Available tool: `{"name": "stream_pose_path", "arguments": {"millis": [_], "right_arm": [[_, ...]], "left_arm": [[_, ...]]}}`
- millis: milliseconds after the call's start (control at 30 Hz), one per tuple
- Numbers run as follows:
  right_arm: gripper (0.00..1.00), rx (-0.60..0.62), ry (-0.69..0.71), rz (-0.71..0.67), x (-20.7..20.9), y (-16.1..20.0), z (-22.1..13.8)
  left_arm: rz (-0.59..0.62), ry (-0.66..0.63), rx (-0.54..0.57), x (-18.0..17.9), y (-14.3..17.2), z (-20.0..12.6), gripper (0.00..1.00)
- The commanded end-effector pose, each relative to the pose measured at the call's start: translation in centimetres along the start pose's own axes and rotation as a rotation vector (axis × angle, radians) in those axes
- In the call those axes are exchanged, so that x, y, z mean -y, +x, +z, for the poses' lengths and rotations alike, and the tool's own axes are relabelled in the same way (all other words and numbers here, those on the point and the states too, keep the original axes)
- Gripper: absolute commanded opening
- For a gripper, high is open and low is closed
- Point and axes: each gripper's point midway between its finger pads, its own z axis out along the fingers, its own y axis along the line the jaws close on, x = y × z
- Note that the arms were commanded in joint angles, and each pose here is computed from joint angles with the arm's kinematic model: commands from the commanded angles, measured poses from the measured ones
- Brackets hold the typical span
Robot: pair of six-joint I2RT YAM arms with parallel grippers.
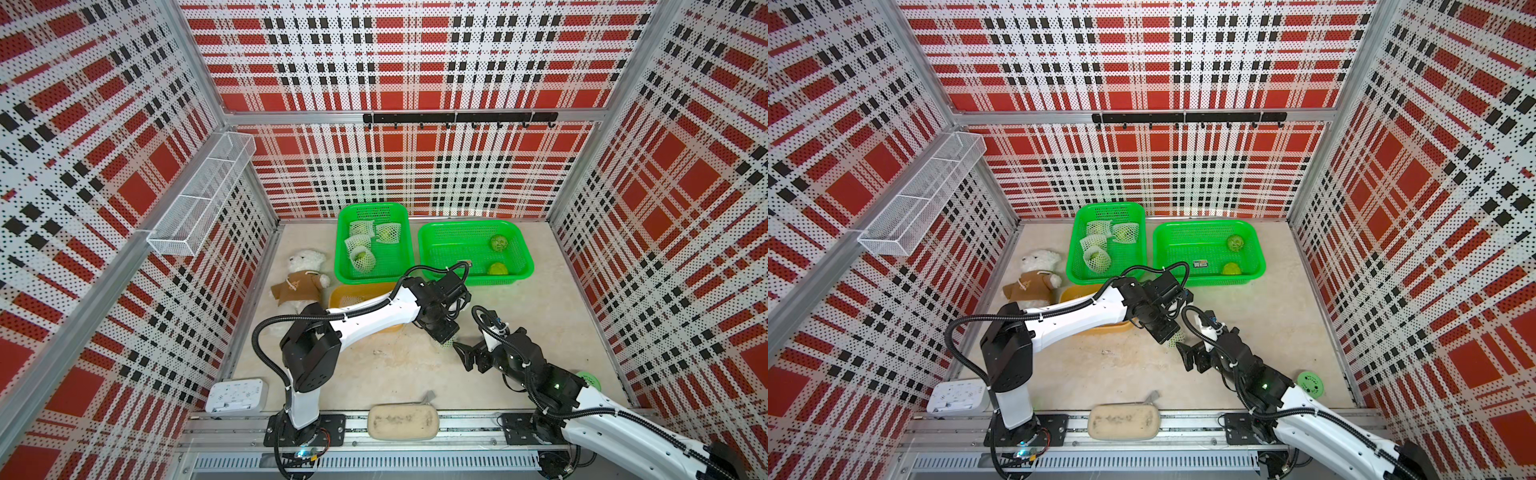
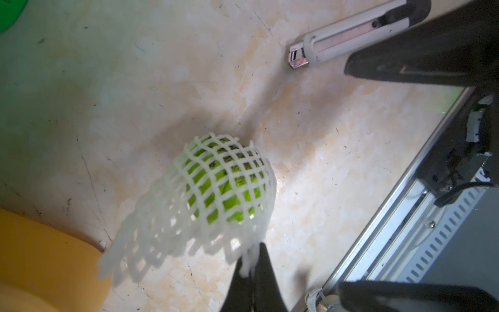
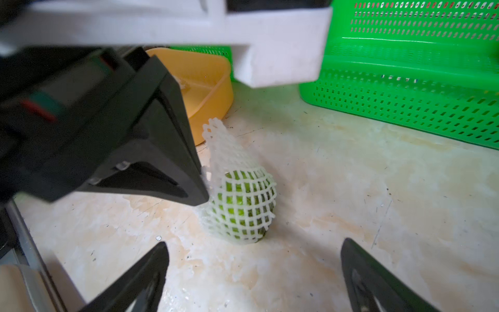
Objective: Sleeve custard apples in foam nets
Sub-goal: Put on the foam net on the custard apple.
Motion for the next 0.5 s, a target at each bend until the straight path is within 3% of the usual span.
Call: {"name": "stream_pose_path", "arguments": {"millis": [0,200,467], "right_arm": [[1.00,0.036,-0.029,0.033,-0.9,-0.2,0.1],[1.00,0.077,-0.041,0.040,-1.4,0.9,0.9],[1.00,0.157,-0.066,-0.110,-2.9,0.8,3.2]], "left_arm": [[-0.024,0.003,-0.037,-1.2,0.3,0.4,0.00],[-0.044,0.053,-0.049,-2.2,0.3,0.4,0.00],[0.014,0.139,-0.098,-0.6,-0.3,1.4,0.00]]}}
